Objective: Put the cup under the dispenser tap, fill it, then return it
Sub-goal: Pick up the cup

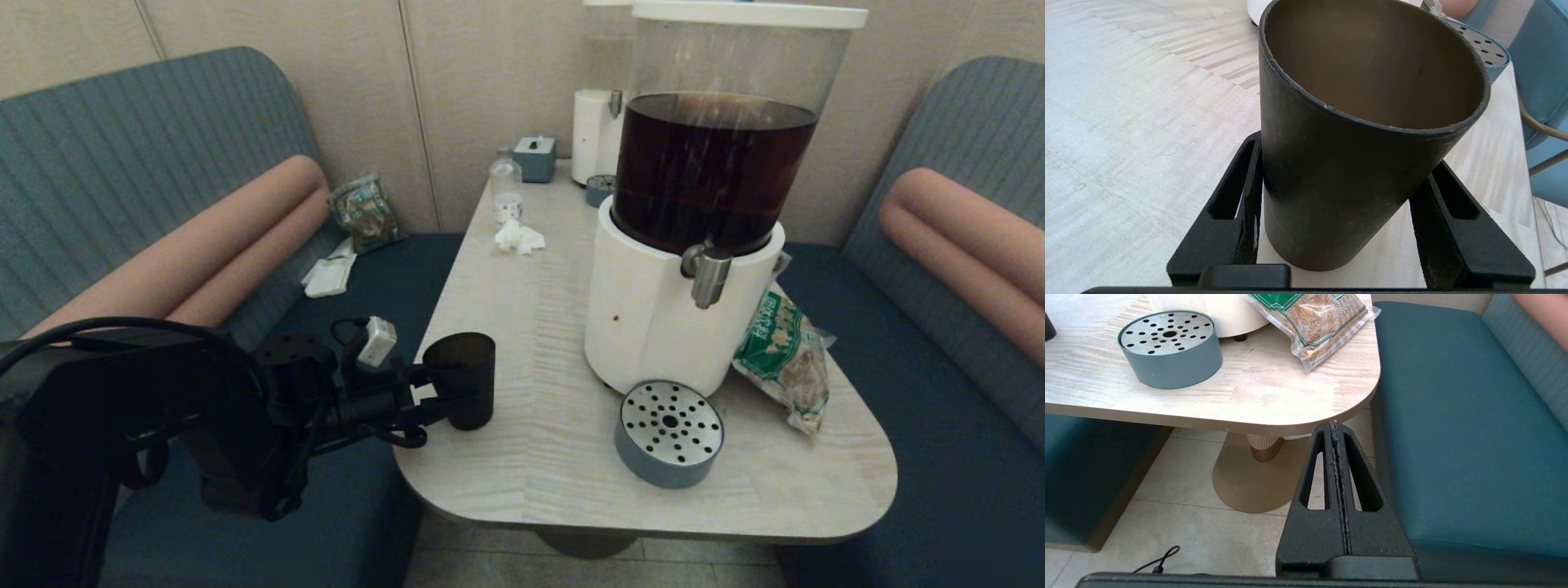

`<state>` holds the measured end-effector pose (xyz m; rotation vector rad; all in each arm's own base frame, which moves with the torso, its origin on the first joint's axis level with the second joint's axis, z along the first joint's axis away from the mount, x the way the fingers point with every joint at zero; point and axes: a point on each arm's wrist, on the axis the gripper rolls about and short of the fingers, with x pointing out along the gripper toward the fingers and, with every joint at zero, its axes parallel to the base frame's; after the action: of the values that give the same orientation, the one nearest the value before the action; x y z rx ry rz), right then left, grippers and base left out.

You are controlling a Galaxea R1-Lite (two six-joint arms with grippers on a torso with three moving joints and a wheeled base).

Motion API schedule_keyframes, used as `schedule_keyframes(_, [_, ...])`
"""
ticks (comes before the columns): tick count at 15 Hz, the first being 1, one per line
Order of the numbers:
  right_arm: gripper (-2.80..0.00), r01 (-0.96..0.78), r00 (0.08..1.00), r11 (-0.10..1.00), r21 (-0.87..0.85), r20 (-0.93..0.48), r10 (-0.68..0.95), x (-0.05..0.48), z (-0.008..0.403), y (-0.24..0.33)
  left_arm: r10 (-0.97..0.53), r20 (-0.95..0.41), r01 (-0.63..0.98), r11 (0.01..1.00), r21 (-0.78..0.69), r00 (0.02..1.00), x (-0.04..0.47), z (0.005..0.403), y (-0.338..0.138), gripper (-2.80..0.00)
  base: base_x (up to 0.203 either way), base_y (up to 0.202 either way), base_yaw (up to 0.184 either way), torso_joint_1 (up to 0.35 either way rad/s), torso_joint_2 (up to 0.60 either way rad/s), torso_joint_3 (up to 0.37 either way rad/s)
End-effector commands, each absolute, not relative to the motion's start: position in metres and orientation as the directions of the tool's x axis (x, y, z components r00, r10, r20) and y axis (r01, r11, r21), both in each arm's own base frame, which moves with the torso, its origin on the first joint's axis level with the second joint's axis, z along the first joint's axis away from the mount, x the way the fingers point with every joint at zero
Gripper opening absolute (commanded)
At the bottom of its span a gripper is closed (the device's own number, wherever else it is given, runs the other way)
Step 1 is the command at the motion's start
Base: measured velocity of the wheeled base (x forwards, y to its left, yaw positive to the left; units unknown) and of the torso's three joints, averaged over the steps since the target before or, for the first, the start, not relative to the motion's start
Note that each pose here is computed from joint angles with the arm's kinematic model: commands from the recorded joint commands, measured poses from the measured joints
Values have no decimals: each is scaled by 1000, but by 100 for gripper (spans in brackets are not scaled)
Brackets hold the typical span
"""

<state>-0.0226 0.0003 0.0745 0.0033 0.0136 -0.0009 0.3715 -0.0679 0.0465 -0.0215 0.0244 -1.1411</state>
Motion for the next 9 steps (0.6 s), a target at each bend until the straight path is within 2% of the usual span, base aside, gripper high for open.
schedule_keyframes(1, [-280, 0, 1000, 1000, 3, -14, 0, -23, 74, 0, -910, 4, 910, 414, -11, 414, 365, 59, -67, -280, 0, 0, 0, 0, 0, 0])
schedule_keyframes(6, [-280, 0, 1000, 1000, 3, -15, 0, -23, 74, 0, -918, 48, 919, 394, 17, 393, 324, 110, -68, -280, 0, 0, 0, 0, 0, 0])
schedule_keyframes(9, [-280, 0, 1000, 1000, 5, -15, 0, -22, 74, 0, -951, 70, 953, 303, 16, 301, 314, 122, -97, -280, 0, 0, 0, 0, 0, 0])
